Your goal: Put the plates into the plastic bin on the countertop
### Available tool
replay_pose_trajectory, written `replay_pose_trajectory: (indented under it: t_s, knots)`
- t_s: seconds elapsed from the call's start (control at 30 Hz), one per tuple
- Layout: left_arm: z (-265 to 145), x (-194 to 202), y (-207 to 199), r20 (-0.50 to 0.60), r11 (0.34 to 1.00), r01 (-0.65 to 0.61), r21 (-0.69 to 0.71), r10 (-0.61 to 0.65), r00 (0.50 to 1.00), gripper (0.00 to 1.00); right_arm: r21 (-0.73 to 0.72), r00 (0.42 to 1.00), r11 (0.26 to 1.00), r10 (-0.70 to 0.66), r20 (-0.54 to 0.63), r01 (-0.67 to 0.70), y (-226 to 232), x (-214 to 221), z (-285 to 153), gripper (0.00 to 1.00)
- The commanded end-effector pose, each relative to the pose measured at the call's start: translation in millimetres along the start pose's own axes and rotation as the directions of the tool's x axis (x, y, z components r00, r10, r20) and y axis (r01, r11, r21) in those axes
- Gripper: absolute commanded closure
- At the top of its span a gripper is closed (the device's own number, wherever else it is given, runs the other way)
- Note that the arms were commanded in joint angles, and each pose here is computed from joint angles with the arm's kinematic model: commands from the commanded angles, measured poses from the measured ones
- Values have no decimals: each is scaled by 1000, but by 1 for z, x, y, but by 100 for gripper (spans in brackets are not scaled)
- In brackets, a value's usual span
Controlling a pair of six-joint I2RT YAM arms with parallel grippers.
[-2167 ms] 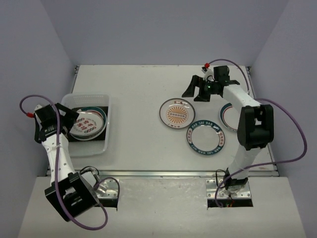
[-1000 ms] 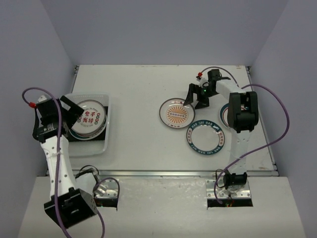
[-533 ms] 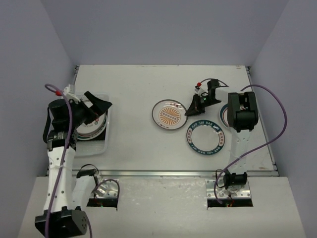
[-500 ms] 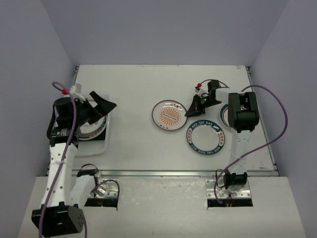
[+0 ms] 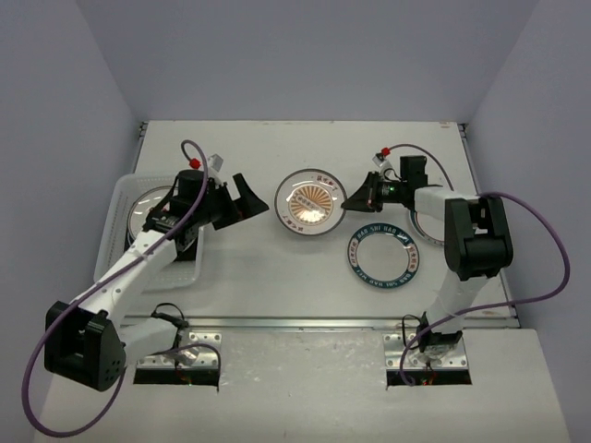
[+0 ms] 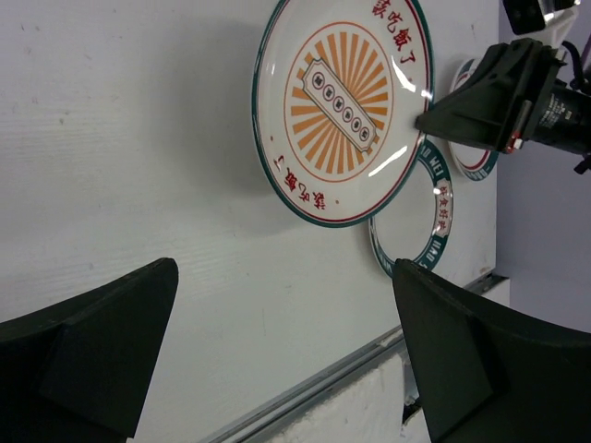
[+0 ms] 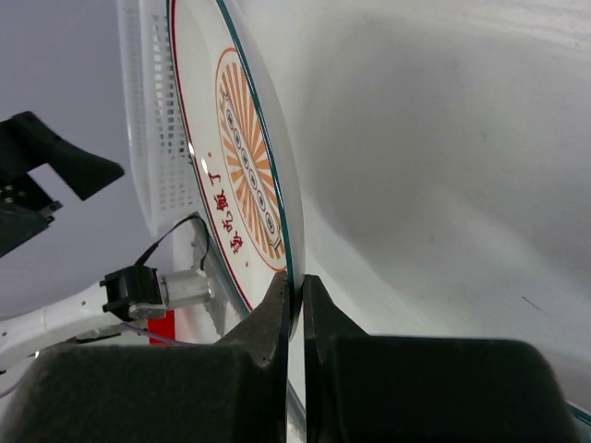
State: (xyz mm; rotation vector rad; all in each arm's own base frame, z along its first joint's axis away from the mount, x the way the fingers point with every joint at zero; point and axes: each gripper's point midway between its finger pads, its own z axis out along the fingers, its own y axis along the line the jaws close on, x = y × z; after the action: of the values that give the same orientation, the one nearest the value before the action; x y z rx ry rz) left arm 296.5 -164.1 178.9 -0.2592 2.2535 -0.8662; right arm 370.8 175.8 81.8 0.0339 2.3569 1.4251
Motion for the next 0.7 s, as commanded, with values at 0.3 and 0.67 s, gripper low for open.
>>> replay_pose_trajectory:
  t_s: [0.3, 0.67]
  knots:
    - [65, 0, -19, -2, 994, -8, 113, 8, 1000, 7, -285, 992, 950, -129, 16, 128, 94, 10, -21, 100]
    - [63, -17, -39, 46, 986, -4, 164, -3, 999, 100, -319, 990, 939, -143, -15, 131, 102, 29, -13, 100]
